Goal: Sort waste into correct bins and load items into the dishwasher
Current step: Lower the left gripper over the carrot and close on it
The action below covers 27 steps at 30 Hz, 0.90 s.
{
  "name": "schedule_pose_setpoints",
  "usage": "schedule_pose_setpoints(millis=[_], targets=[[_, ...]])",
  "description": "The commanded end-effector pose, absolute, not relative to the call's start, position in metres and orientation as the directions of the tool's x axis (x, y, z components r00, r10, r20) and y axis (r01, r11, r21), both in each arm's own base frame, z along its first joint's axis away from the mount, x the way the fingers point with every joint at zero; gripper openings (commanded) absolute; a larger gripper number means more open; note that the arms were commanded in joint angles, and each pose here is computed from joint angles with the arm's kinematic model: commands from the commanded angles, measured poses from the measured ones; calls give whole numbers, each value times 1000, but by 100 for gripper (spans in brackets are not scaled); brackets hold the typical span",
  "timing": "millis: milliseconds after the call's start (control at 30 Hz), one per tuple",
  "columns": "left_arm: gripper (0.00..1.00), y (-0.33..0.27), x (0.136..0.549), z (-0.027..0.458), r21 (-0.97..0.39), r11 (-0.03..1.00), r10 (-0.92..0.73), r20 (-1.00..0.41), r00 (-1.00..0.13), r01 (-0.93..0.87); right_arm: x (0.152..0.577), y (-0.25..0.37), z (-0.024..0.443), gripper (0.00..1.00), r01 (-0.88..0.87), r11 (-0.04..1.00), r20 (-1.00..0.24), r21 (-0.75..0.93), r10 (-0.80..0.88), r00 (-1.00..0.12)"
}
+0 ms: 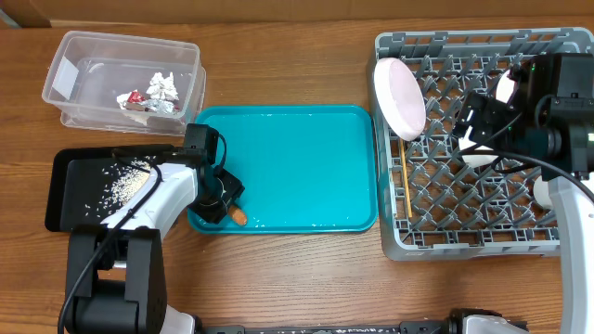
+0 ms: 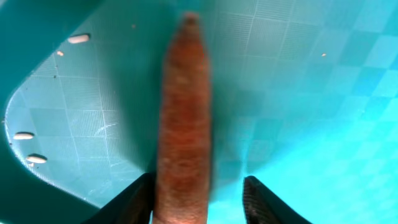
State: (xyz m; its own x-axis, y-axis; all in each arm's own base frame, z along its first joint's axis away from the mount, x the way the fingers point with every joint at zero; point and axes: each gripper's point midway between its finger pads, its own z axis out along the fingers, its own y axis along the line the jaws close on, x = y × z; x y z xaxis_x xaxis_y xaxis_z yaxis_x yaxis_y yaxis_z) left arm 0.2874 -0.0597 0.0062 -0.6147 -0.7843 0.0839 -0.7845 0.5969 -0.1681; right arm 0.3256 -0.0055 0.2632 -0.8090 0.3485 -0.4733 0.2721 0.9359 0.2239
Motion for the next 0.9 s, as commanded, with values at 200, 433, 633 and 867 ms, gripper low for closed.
schedule_pose_setpoints(millis=[200, 433, 633, 867], targets=[[45, -55, 284, 0, -139, 624, -770, 57, -635, -769, 327, -6, 266, 96, 267, 937, -480, 227, 345, -807], [35, -55, 284, 0, -140, 645, -752, 53, -656, -751, 327, -6, 266, 96, 267, 937, -479, 226, 345, -807], [32, -55, 284, 0, -141, 658, -742, 51, -669, -740, 327, -6, 266, 96, 267, 937, -479, 226, 345, -807], [17, -55, 285, 0, -144, 683, -719, 45, -694, -716, 326, -6, 265, 96, 268, 937, -473, 225, 346, -810]])
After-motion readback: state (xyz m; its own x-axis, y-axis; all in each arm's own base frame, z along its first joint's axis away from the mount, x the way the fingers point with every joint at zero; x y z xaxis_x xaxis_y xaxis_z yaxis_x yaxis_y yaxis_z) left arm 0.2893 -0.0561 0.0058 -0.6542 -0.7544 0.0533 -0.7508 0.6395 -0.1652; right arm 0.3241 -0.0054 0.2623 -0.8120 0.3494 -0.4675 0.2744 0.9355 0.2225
